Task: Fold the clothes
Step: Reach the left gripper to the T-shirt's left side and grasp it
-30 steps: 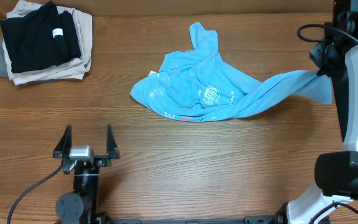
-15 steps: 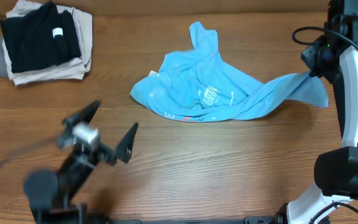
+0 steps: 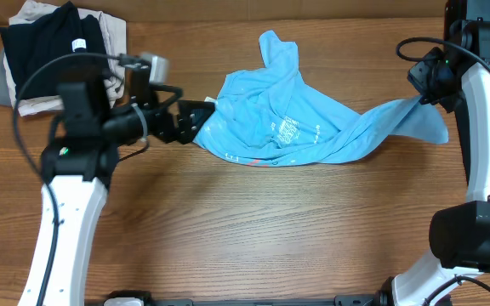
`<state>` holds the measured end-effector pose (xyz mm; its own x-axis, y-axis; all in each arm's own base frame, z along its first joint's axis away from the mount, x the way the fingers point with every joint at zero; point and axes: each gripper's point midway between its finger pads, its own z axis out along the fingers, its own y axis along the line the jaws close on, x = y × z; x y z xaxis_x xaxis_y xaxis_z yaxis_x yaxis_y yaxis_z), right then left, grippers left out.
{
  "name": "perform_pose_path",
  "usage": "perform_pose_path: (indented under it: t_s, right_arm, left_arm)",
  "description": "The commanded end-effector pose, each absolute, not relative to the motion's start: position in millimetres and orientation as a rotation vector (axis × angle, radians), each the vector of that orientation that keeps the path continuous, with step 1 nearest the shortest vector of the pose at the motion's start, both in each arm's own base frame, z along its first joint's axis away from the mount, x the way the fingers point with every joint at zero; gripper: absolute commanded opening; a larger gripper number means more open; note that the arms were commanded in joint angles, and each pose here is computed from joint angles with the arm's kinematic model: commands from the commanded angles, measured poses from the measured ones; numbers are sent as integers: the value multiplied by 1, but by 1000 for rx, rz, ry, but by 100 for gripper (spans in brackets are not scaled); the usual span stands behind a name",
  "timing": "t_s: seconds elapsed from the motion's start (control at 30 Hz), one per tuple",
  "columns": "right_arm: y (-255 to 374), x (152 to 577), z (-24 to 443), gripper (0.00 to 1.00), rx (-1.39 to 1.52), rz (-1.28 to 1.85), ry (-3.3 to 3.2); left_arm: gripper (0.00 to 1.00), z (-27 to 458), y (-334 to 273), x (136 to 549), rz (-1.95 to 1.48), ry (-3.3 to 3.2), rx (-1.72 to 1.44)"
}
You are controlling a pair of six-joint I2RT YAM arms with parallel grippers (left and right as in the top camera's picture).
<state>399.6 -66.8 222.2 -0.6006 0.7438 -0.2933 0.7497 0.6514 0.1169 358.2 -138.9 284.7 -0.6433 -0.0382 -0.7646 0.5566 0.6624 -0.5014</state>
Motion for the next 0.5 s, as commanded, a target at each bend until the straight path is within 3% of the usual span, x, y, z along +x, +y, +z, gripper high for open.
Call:
perform_pose_path:
  t_s: [0.0,0.17,0.33,0.47]
  right_arm:
    - [-65,400,229,4,1165,-17,2545]
    - [-65,399,229,4,1165,-19,2550]
    - [-65,398,228,4,1119,-31,2577]
    - [-64,395,227,4,1122,-36,2587]
  left_arm:
    - [100,270,-165,381,-761,2205,372]
    - [100,225,-210,403,-547,2353,396]
    - [100,180,-272,428,-727,2337,457]
    - [100,140,-287,445,-750,2367,403]
